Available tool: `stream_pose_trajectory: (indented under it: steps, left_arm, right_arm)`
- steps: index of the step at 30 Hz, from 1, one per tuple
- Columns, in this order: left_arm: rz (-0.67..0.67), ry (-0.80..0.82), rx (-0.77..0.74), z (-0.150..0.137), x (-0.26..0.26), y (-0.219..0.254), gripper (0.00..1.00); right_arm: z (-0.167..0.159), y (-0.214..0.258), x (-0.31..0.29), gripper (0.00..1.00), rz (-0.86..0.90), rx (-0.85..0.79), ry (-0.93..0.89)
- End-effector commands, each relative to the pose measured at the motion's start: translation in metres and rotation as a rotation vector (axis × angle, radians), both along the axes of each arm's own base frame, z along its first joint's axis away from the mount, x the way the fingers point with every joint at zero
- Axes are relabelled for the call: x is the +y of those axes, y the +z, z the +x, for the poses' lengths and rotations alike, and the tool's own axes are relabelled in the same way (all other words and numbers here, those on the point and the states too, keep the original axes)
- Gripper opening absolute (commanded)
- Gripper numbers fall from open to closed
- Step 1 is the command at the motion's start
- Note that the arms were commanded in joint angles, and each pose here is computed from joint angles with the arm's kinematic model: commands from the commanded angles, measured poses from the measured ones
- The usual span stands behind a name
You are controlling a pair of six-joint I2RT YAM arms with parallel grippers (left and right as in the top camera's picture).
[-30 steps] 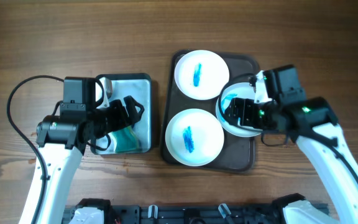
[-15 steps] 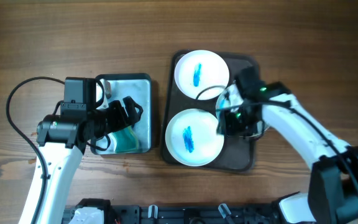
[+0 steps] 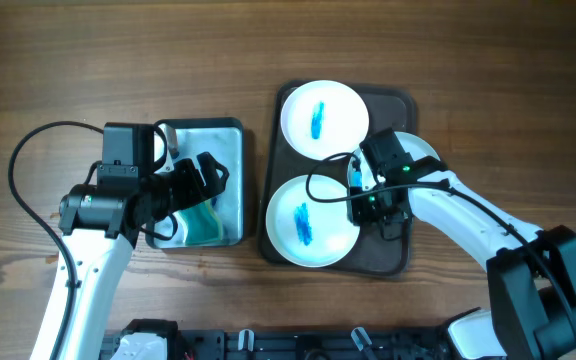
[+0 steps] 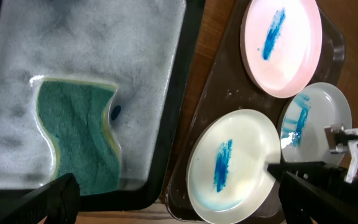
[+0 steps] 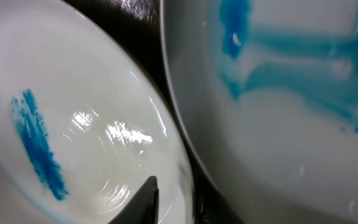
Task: Clean dirty plates on tray and stack at the side
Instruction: 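Grasp the green sponge in the soapy basin with the left gripper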
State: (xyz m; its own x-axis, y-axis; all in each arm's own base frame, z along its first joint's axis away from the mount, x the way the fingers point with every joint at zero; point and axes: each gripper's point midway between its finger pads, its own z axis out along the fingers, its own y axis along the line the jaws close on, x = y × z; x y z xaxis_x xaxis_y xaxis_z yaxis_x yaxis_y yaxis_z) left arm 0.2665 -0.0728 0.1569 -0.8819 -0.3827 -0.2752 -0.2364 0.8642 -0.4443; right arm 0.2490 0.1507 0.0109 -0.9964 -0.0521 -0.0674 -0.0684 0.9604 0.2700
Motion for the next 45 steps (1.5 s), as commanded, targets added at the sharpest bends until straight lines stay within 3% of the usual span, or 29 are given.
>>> stream_pose_trajectory:
  steps: [1, 6, 11, 14, 18, 23, 26, 32, 33, 38, 39, 45]
  left_arm:
    - [0.002, 0.015, 0.017, 0.001, 0.0, 0.0, 1.0]
    - [0.012, 0.027, 0.103, -0.001, 0.001, -0.018, 0.99]
    - [0.013, 0.109, 0.253, 0.0, 0.004, -0.05, 0.89]
    - [0.017, 0.149, 0.368, -0.003, 0.004, -0.075, 0.75]
    - [0.158, 0.208, 0.495, -0.009, 0.026, -0.115, 0.71]
    - [0.207, 0.217, 0.588, -0.011, 0.032, -0.149, 0.4]
    - [0.208, 0.217, 0.589, -0.005, 0.031, -0.162, 0.04]
    - [0.187, 0.212, 0.535, 0.013, 0.029, -0.14, 0.04]
    - [0.187, 0.208, 0.524, 0.018, 0.028, -0.131, 0.08]
    - [0.201, 0.121, 0.451, 0.037, 0.027, -0.099, 0.5]
    - [0.207, 0.114, 0.441, 0.039, 0.028, -0.099, 0.54]
    - [0.342, 0.141, 0.455, 0.037, 0.05, -0.114, 0.56]
  right_arm:
    - [0.013, -0.008, -0.024, 0.04, -0.138, -0.047, -0.114]
    - [0.016, -0.007, -0.019, 0.04, -0.11, -0.056, -0.13]
    - [0.016, -0.007, -0.019, 0.04, -0.108, -0.05, -0.155]
    - [0.019, -0.007, -0.018, 0.04, -0.103, -0.059, -0.156]
    - [0.018, -0.007, -0.018, 0.04, -0.104, -0.059, -0.153]
    - [0.019, -0.007, -0.018, 0.04, -0.103, -0.059, -0.154]
    - [0.019, -0.007, -0.018, 0.04, -0.103, -0.059, -0.155]
    - [0.018, -0.007, -0.018, 0.04, -0.103, -0.058, -0.155]
    - [0.018, -0.007, -0.018, 0.04, -0.103, -0.058, -0.155]
    - [0.018, -0.007, -0.018, 0.04, -0.103, -0.058, -0.155]
    - [0.018, -0.007, -0.018, 0.04, -0.103, -0.058, -0.155]
    - [0.018, -0.007, -0.018, 0.04, -0.103, -0.058, -0.155]
